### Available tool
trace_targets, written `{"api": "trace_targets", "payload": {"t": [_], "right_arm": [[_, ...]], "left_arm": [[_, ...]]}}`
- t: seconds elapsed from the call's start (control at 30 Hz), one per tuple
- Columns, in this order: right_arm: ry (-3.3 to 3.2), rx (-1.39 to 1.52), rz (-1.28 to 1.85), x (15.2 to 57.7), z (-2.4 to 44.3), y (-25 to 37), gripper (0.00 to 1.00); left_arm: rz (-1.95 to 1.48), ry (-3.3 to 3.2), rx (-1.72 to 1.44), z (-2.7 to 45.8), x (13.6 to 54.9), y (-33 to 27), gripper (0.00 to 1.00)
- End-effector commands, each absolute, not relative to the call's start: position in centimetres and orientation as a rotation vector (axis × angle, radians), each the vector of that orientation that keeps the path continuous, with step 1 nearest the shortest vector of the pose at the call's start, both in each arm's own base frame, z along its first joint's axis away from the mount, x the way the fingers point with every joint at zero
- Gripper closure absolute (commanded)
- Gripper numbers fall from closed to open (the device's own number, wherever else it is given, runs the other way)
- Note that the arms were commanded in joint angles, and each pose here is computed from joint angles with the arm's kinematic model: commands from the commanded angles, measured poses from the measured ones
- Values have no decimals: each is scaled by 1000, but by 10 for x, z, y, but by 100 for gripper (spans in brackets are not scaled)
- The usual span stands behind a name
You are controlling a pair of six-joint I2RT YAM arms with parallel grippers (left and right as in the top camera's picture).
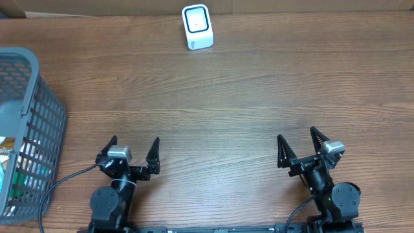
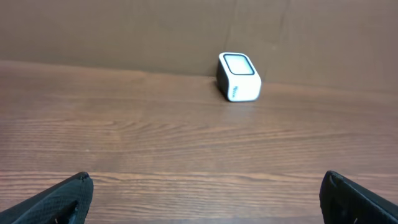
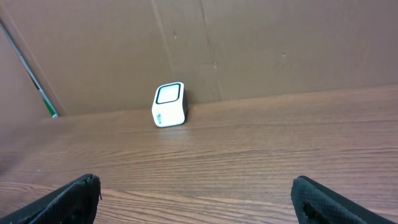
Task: Scan the item barcode
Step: 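Reach the left gripper into the basket and grasp the green-lidded jar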
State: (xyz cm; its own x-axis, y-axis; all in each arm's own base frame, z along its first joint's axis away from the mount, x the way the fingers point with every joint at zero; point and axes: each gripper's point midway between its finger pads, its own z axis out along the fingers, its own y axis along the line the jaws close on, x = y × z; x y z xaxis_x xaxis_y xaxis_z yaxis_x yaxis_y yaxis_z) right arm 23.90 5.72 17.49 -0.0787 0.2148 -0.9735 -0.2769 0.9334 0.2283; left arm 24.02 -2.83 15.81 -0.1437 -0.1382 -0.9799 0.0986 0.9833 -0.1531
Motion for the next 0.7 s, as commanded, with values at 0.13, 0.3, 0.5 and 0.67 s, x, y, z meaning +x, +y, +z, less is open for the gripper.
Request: {"api": "trace_targets", "payload": {"t": [0.13, 0.3, 0.5, 0.67], "right_arm": [[1593, -36, 396, 240, 173, 54, 0], [1593, -36, 396, 240, 173, 54, 0], [1593, -35, 397, 240, 173, 54, 0], [1593, -35, 397, 240, 173, 54, 0]], "left_arm": [[-245, 1699, -3, 241, 239, -36, 0], [-238, 1832, -7, 282, 258, -38, 0], [-221, 2080, -10, 329, 280, -42, 0], [-255, 2269, 14, 359, 291, -51, 0]]}}
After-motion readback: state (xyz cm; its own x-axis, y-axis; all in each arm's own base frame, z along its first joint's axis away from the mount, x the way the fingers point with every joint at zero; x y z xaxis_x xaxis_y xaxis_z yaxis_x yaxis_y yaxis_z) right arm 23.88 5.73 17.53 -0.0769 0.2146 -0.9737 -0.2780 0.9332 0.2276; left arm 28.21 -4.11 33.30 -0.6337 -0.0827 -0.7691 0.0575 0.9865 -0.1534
